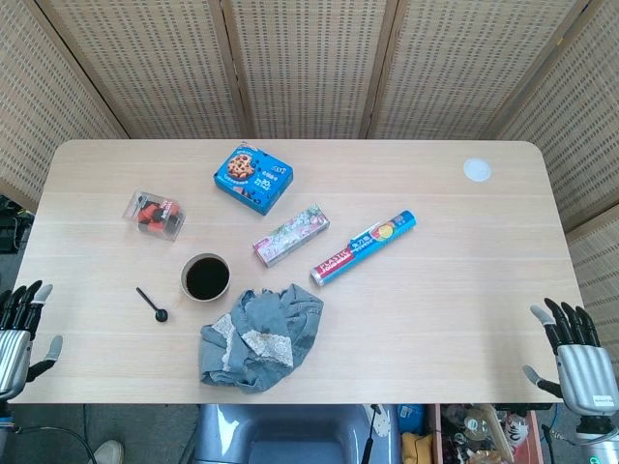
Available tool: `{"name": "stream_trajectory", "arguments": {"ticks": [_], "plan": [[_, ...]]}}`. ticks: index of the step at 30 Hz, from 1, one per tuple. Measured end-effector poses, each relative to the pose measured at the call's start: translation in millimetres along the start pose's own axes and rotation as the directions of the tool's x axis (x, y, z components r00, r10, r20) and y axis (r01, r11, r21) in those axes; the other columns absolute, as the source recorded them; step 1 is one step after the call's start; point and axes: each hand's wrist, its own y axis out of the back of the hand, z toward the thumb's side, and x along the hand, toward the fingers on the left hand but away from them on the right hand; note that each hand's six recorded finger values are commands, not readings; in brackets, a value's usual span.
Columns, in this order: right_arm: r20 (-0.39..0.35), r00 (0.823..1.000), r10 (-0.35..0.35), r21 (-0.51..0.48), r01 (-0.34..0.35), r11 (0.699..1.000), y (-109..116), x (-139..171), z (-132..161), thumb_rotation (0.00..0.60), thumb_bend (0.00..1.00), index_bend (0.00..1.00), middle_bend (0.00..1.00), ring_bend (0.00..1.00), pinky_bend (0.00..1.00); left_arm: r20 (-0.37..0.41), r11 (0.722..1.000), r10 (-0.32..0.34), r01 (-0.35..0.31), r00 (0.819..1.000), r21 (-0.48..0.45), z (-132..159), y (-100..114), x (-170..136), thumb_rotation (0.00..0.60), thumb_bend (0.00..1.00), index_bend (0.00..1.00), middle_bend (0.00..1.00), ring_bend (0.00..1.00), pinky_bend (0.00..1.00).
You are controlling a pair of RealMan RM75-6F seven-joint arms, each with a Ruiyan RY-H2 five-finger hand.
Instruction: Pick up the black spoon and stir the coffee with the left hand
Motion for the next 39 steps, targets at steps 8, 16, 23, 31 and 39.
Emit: {"name": "stream_trajectory", "arguments": {"ticks": [8, 16, 23, 31, 39], "plan": [[-0.003, 1.000, 0.001, 0.001, -0.001, 1.000, 0.0, -0.8, 0.7, 0.600, 0.21, 0.17, 0.16, 0.00, 0.00, -0.001, 1.000, 0.002, -0.002, 1.000, -0.001, -0.3, 0.5, 0.3, 0.600, 0.42, 0.00, 0.04, 0.00, 0.00], [-0.001, 1.000, 0.001, 0.001, -0.001, 1.000, -0.2, -0.6, 0.0, 0.600, 0.21, 0.17, 0.16, 0.00, 0.00, -0.003, 1.000, 0.001, -0.001, 1.000, 0.012, -3.3, 0.8, 2.9, 0.600, 0.42, 0.00, 0.04, 0.00, 0.00], [0.005, 1.000, 0.000, 0.001, 0.000, 1.000, 0.3, 0.7, -1.8, 0.600, 0.21, 0.17, 0.16, 0.00, 0.00, 0.028, 0.997, -0.026, 0.024, 0.999, 0.069, -4.2, -2.9, 17.9, 0.600, 0.42, 0.00, 0.11, 0.04, 0.04], [0.016, 1.000, -0.001, 0.000, 0.001, 1.000, 1.1, 4.3, -4.5, 0.600, 0.21, 0.17, 0.16, 0.00, 0.00, 0.084, 0.981, -0.100, 0.085, 0.991, 0.172, -3.2, -13.5, 46.2, 0.600, 0.42, 0.10, 0.39, 0.32, 0.48], [0.023, 1.000, -0.004, -0.001, 0.004, 1.000, 2.0, 7.1, -6.5, 0.600, 0.21, 0.17, 0.16, 0.00, 0.00, 0.136, 0.947, -0.219, 0.178, 0.966, 0.267, 1.1, -33.0, 79.8, 0.600, 0.42, 0.25, 0.60, 0.52, 0.63]]}}
